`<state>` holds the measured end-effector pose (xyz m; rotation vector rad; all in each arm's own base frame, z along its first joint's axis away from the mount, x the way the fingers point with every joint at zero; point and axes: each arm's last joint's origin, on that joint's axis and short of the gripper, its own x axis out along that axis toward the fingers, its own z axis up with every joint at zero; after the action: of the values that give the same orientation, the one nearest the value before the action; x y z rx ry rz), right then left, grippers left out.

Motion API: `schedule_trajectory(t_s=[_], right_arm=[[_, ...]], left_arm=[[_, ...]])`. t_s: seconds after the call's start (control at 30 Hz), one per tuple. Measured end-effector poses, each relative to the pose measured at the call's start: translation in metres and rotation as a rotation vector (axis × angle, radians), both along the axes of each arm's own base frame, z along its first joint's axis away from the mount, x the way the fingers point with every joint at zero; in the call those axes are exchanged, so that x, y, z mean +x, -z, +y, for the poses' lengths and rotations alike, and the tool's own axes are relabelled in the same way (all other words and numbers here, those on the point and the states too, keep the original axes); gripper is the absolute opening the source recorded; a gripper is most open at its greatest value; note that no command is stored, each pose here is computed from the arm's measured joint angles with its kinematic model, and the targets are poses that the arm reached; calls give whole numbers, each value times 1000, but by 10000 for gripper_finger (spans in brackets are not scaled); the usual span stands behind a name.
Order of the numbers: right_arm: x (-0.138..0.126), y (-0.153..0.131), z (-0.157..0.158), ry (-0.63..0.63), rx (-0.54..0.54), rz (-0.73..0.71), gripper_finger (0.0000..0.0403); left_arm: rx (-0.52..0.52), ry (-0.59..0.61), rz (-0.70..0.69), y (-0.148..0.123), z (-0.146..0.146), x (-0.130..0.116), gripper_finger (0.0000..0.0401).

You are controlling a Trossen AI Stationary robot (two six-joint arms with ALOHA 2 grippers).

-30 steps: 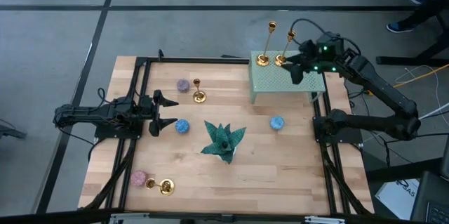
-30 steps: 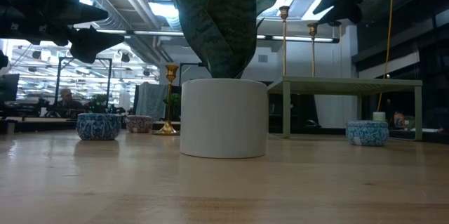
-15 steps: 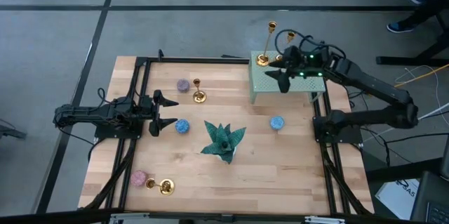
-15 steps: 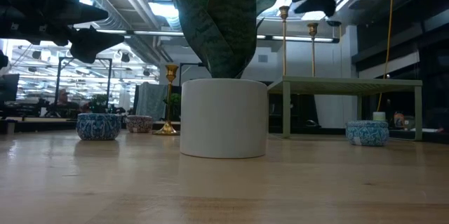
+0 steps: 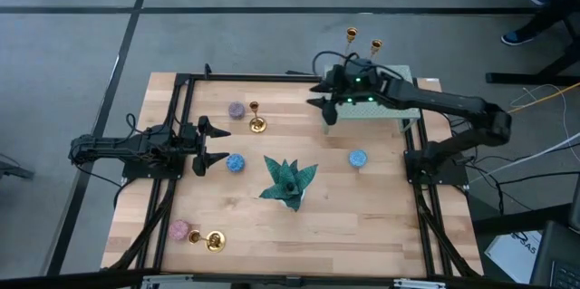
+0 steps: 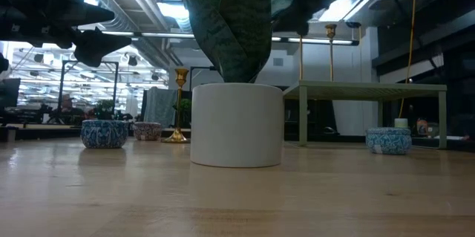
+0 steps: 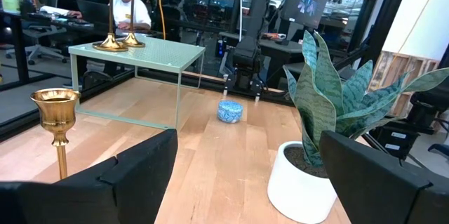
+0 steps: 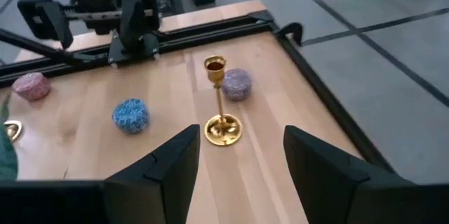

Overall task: Stock candles and holders on shelf
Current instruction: Align the gold candle holder with the other gold candle holders on the shelf

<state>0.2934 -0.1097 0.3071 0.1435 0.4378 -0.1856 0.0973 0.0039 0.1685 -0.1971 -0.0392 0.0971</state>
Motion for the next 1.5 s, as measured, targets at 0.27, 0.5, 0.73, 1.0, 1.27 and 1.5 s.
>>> schedule_trajectory(t_s=[0.27,0.5,0.73,1.0,1.27,1.5], right_arm=[[39,30,-1,-112,-17,-54,210],[64,51,5,-168,-80,-99,210],[72,62,6,-177,-78,-103,210],[71,59,6,-176,-82,-111,210],[72,59,10,-172,-52,-114,210],[74,59,16,-206,-87,-111,210]], left_arm=[[0,0,0,0,0,0,345],[0,0,0,0,0,0,345],[0,1,0,0,0,0,345],[0,1,0,0,0,0,345],[0,1,0,0,0,0,345],[0,1,0,0,0,0,345]])
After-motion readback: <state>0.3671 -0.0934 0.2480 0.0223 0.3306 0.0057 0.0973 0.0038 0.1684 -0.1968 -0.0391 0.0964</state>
